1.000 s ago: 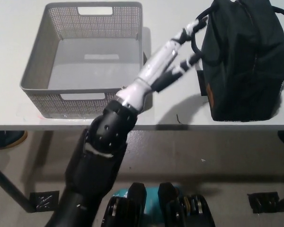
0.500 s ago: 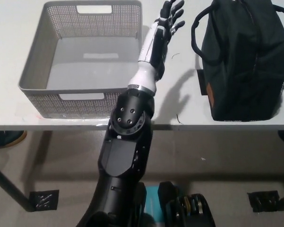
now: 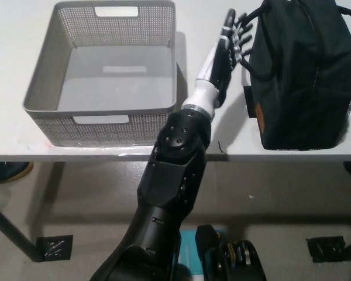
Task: Use both hands to pick up a lunch bag on the right hand side and place it into a container on the left hand side
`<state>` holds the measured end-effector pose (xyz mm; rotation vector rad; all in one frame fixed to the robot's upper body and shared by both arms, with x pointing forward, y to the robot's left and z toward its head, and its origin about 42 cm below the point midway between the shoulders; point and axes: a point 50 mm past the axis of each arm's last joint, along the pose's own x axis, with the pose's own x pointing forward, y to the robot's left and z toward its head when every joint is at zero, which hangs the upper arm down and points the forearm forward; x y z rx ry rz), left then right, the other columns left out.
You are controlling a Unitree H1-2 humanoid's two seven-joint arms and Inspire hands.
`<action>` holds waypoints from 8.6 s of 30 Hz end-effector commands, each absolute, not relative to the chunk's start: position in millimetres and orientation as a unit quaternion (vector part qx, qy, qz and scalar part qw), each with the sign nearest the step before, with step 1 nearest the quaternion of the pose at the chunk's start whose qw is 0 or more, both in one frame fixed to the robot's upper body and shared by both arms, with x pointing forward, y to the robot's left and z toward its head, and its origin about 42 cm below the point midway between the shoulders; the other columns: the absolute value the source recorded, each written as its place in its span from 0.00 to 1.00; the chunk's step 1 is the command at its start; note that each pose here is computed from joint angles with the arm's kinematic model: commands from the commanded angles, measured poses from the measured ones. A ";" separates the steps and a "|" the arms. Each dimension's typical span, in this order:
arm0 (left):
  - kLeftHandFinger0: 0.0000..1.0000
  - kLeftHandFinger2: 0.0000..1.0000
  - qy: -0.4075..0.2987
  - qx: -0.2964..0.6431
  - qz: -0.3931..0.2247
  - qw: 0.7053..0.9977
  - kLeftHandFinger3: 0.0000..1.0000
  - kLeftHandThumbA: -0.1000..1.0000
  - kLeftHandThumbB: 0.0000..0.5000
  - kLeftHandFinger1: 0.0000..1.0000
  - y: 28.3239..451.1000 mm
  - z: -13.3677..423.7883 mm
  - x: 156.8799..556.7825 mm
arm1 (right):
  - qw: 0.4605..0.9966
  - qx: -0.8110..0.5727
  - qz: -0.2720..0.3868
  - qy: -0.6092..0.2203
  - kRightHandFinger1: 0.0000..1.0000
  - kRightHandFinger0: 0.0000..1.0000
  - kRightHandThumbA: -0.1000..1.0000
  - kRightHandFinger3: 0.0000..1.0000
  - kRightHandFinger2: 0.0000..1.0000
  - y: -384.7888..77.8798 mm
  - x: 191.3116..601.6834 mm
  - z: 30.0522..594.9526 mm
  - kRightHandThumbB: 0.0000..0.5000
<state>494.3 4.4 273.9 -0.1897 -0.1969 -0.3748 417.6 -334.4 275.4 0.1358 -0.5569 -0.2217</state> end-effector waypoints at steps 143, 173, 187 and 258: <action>1.00 1.00 -0.267 -0.094 -0.191 0.940 1.00 1.00 0.42 1.00 119.3 576.0 575.1 | 0.961 -0.014 0.144 -0.236 1.00 1.00 1.00 1.00 1.00 -5.1 547.3 598.9 0.07; 1.00 1.00 -0.227 -0.095 -0.084 0.966 1.00 1.00 0.36 1.00 242.0 468.8 552.3 | 0.952 -0.021 0.262 -0.157 1.00 1.00 1.00 1.00 1.00 95.1 524.5 498.8 0.14; 1.00 1.00 -0.145 0.241 -0.073 0.957 1.00 1.00 0.53 1.00 269.5 454.4 571.3 | 0.937 -0.290 0.054 -0.188 1.00 1.00 0.72 1.00 1.00 45.6 551.2 466.6 0.22; 1.00 1.00 -0.246 0.108 -0.151 0.951 1.00 1.00 0.58 1.00 268.7 195.5 236.1 | 0.964 0.075 0.091 -0.238 1.00 1.00 1.00 1.00 1.00 -194.3 222.0 159.3 0.55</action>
